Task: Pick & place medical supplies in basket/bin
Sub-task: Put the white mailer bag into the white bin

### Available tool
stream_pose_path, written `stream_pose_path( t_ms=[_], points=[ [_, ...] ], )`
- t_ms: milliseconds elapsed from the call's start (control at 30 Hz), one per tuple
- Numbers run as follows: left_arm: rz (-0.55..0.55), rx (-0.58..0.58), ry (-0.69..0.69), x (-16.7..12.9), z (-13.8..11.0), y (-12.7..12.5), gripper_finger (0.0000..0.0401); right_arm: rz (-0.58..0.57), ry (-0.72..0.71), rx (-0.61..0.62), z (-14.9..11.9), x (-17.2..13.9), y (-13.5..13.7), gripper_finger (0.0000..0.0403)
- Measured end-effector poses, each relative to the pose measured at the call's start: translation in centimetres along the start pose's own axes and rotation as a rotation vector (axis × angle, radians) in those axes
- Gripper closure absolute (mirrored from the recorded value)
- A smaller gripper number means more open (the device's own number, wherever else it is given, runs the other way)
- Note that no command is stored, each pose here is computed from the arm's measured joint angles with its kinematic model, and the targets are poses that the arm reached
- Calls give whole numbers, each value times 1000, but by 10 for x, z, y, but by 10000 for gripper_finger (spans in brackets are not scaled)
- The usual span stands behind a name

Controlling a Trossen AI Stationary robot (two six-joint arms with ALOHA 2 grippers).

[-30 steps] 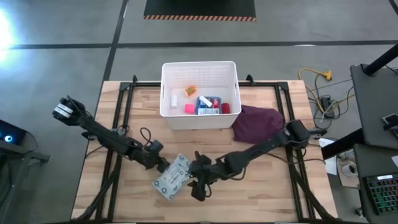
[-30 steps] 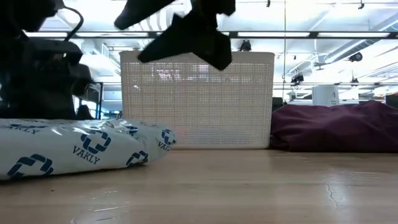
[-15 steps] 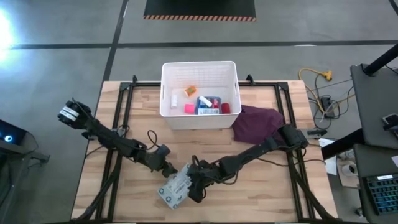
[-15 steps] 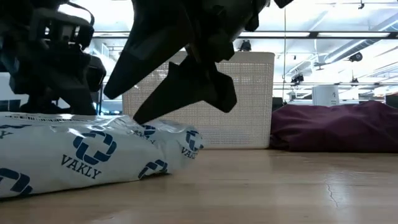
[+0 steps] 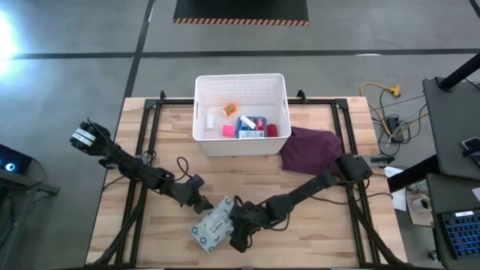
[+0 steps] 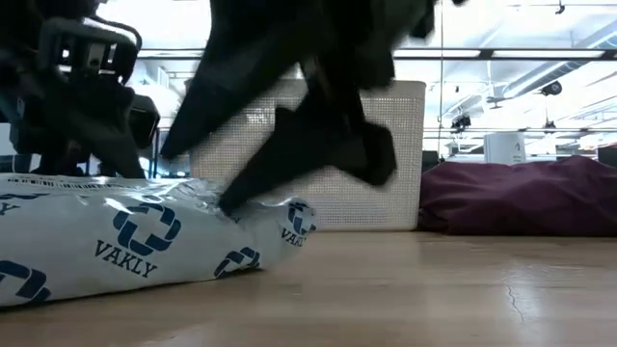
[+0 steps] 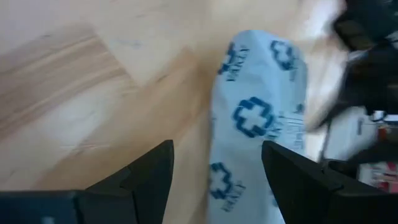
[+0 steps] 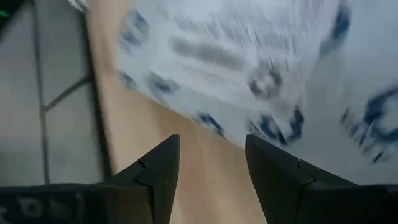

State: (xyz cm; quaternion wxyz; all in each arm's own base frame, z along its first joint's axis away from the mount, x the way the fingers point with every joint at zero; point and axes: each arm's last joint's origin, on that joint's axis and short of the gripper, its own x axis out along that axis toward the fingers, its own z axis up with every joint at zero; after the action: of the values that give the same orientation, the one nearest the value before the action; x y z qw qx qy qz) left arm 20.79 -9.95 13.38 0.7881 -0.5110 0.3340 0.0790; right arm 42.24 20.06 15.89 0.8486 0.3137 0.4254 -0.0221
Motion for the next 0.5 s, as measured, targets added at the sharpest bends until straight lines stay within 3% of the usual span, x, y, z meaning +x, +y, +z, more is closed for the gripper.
stream_pose_path(
  t_ms=[200,500],
  points=[
    [-49,-6,14,0,0,-1,174,15,14,61,-9,16,-2,230],
    [-119,-16,47,11,-2,-9,174,-55,2,135,-17,33,-14,233]
  ],
)
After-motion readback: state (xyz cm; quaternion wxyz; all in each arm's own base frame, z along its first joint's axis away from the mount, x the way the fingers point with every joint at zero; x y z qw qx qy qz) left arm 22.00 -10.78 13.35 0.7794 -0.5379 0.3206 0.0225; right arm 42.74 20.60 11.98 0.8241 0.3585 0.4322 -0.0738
